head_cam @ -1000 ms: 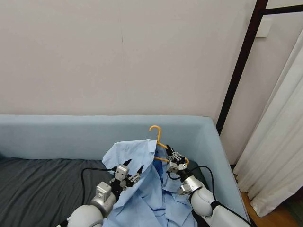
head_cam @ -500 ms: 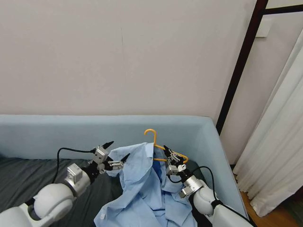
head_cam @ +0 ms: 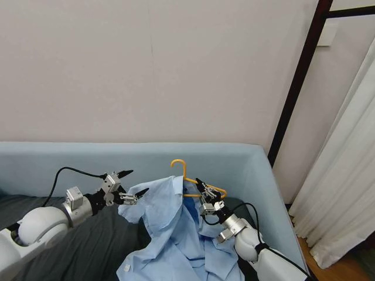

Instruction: Pick up the clothes from the sofa and hang them on the clothes hanger.

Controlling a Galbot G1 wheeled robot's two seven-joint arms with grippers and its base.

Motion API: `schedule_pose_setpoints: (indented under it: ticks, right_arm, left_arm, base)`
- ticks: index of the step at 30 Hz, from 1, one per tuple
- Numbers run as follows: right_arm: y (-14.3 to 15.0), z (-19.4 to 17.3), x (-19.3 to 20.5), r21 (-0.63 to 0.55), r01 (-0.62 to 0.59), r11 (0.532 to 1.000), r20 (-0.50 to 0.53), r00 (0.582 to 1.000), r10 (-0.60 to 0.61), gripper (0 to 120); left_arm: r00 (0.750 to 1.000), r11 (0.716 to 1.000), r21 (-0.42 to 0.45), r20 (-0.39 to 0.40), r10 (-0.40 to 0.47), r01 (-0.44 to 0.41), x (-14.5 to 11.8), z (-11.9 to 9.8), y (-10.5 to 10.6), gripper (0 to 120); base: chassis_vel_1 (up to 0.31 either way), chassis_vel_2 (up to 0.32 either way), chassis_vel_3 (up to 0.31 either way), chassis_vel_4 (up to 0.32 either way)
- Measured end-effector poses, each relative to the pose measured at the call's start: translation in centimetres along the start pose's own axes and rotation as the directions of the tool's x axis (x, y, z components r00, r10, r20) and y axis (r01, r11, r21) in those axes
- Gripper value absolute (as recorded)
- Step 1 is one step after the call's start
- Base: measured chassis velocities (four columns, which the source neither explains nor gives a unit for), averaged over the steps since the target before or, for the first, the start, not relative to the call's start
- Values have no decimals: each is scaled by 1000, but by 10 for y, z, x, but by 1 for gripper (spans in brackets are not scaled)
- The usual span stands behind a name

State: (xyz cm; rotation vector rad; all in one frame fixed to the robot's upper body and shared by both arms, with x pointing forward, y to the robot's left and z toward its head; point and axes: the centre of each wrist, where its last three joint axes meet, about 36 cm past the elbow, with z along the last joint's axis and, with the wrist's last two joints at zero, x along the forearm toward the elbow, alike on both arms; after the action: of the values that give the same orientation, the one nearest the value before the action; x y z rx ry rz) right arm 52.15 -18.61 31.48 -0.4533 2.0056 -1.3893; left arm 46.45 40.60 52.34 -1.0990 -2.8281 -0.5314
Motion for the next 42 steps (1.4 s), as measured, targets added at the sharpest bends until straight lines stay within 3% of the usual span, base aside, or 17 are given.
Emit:
schedule_pose_setpoints:
  ticks: [10, 18, 24, 32, 34, 37, 42]
  right_arm:
    - [-1, -7, 3, 28, 7, 1000, 54, 998, -8, 5]
    - [-6, -4, 3, 45, 4, 999, 71, 997, -8, 5]
    - [-7, -2, 4, 57, 5, 998, 80, 997, -10, 5]
    - [-8, -1, 1, 74, 9, 997, 100, 995, -16, 5]
    - [-7, -2, -1, 83, 8, 996, 113, 993, -17, 5]
    - [-7, -4, -3, 91, 5, 996, 128, 992, -17, 5]
    - [-7, -2, -1, 96, 7, 995, 132, 991, -20, 5]
  left_arm:
    - [987, 988, -3, 39, 155, -155, -23, 10, 23, 92]
    - [958, 957, -35, -3, 287, -287, -64, 5, 42, 95]
    - [948, 946, -65, -45, 316, -318, -89, 1, 53, 97]
    - [923, 922, -78, -101, 370, -378, -98, 10, 48, 97]
    - [903, 904, -85, -141, 406, -420, -100, 17, 45, 97]
    - [890, 891, -96, -167, 425, -444, -103, 21, 45, 94]
    - [889, 890, -99, -169, 425, -445, -108, 22, 48, 78]
  base:
    - [0, 0, 0, 0]
    - [0, 0, 0, 0]
    - [0, 0, 0, 0]
    - [0, 0, 0, 0]
    - [0, 0, 0, 0]
    - [0, 0, 0, 0]
    - [0, 0, 0, 0]
